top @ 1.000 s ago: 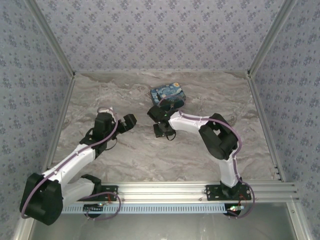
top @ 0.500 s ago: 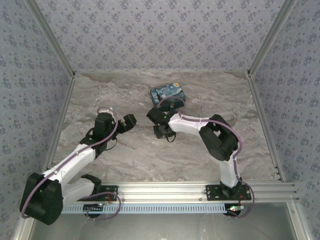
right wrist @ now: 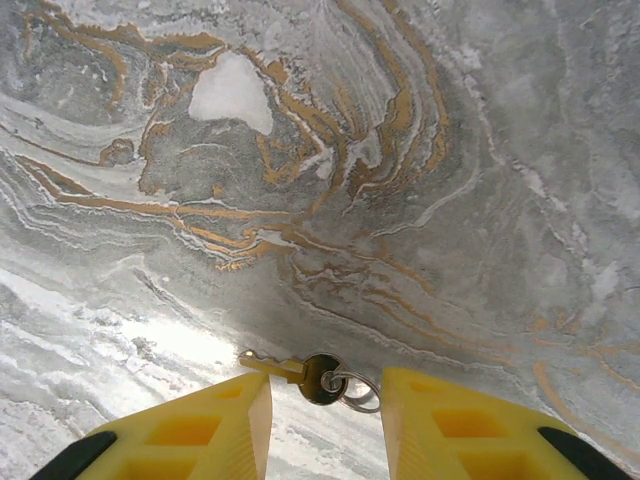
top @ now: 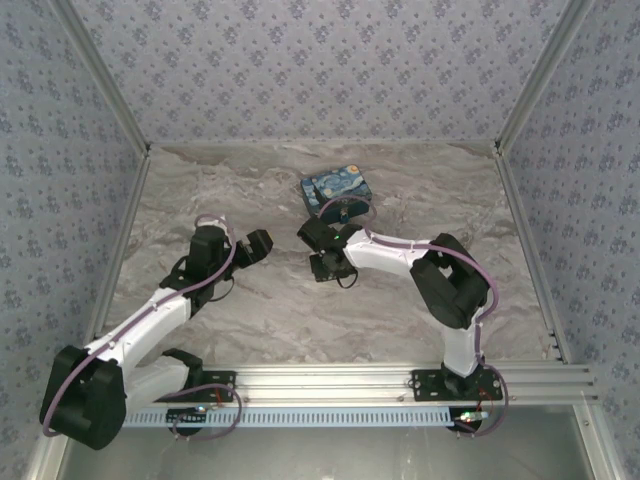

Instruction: Unlock the padlock with the key

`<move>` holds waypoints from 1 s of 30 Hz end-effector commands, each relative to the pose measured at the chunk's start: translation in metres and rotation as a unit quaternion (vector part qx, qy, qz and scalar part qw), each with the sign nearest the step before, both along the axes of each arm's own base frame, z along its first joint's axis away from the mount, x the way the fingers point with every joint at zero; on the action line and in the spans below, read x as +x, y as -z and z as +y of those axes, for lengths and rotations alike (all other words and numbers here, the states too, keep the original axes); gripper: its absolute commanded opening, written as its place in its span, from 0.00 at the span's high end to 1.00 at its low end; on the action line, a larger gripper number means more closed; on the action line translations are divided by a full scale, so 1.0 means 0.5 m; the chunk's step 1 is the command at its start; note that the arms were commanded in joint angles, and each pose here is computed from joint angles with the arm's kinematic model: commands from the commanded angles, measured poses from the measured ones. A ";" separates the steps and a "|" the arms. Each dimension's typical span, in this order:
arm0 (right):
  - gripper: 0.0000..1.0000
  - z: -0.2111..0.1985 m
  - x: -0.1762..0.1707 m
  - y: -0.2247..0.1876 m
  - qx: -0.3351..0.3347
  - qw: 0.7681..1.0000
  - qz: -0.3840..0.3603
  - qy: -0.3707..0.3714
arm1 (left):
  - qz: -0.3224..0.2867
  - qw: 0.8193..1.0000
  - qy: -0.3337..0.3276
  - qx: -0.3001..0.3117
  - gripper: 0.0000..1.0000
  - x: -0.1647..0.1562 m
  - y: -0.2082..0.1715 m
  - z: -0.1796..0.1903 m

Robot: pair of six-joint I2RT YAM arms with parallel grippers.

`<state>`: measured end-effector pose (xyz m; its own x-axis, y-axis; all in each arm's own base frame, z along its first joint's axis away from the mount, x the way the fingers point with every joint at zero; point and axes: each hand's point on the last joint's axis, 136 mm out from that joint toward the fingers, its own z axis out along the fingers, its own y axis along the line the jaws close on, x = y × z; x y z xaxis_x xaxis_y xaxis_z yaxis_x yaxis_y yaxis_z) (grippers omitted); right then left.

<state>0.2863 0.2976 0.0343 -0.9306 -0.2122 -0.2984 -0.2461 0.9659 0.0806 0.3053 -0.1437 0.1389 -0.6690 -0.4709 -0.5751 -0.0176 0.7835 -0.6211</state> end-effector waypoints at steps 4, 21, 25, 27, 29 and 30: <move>0.65 -0.003 -0.007 0.013 0.006 1.000 0.015 0.009 | -0.013 1.000 0.002 0.007 0.01 0.004 -0.020 0.000; 0.64 -0.029 0.002 -0.021 -0.003 1.000 -0.010 0.008 | -0.008 1.000 0.001 0.008 0.01 0.004 -0.013 0.000; 0.64 -0.031 0.001 -0.007 0.004 1.000 0.000 0.008 | -0.008 1.000 0.001 0.008 0.01 0.004 -0.014 0.000; 0.64 -0.023 -0.002 0.002 0.016 1.000 0.007 0.004 | -0.007 1.000 0.002 0.009 0.01 0.004 -0.012 0.000; 0.64 -0.019 -0.002 0.010 0.021 1.000 0.013 0.003 | -0.006 1.000 0.001 0.009 0.01 0.004 -0.011 0.000; 0.64 -0.017 -0.004 0.015 0.022 1.000 0.016 0.001 | -0.007 1.000 0.001 0.009 0.01 0.004 -0.011 0.000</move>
